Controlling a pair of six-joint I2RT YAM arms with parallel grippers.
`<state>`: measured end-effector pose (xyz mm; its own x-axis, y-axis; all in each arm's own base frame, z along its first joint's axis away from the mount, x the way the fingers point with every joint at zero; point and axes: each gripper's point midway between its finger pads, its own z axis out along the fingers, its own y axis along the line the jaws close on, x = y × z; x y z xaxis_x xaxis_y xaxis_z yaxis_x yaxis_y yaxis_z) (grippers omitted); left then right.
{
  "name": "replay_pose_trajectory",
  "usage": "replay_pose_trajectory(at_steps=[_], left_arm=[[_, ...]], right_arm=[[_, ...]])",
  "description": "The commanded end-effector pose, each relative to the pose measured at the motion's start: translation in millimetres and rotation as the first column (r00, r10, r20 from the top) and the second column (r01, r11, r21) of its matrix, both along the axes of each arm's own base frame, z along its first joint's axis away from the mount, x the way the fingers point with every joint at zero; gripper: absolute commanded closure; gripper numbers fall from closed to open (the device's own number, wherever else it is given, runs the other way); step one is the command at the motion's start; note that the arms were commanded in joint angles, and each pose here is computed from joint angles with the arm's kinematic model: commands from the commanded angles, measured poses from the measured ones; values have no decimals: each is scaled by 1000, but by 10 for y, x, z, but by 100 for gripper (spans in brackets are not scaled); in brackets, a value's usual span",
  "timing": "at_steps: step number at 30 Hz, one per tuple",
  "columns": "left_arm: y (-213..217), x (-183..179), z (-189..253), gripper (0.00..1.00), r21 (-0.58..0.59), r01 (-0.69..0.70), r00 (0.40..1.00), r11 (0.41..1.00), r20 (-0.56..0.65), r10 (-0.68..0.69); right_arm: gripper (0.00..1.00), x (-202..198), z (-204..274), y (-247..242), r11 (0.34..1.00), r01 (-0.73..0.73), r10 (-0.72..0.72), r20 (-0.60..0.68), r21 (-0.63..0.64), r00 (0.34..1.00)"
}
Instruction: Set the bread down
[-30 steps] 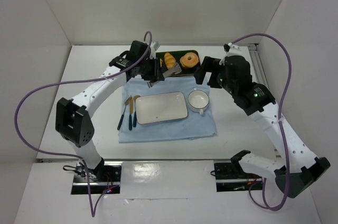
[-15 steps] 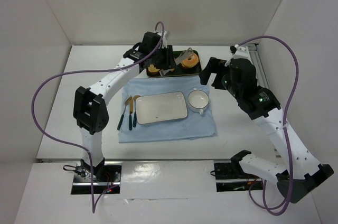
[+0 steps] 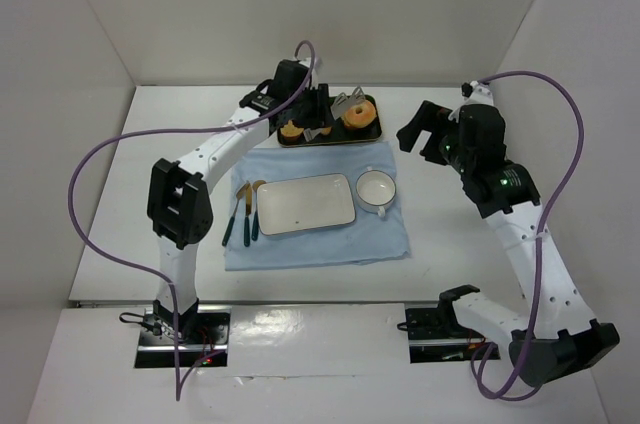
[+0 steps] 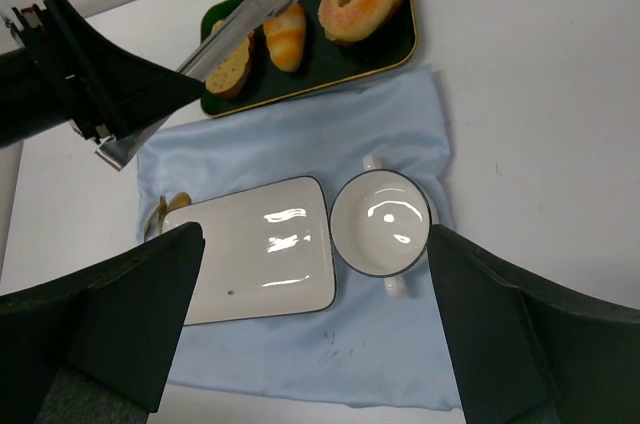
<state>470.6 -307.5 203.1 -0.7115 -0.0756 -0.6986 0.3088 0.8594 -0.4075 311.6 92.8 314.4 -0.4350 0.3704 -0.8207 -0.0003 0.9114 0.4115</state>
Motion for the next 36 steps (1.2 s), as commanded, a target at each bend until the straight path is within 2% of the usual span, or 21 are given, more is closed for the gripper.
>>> replay_pose_trajectory(at_steps=[1, 17, 25, 36], left_arm=[[-37, 153, 251, 43, -23, -13, 996, 1000, 86, 15], [137, 370, -156, 43, 111, -91, 991, 990, 107, 79], [42, 442, -269, 44, 100, -67, 994, 993, 95, 57], [-30, 498, -176, 44, 70, -58, 993, 996, 109, 50]], right_arm=[[0, 3, 97, 76, 998, -55, 54, 41, 27, 998], [0, 51, 118, 59, 999, -50, 50, 45, 6, 998], [0, 57, 42, 17, 999, -38, 39, 21, -23, 999], [0, 75, 14, 22, 999, -39, 39, 12, -25, 999]])
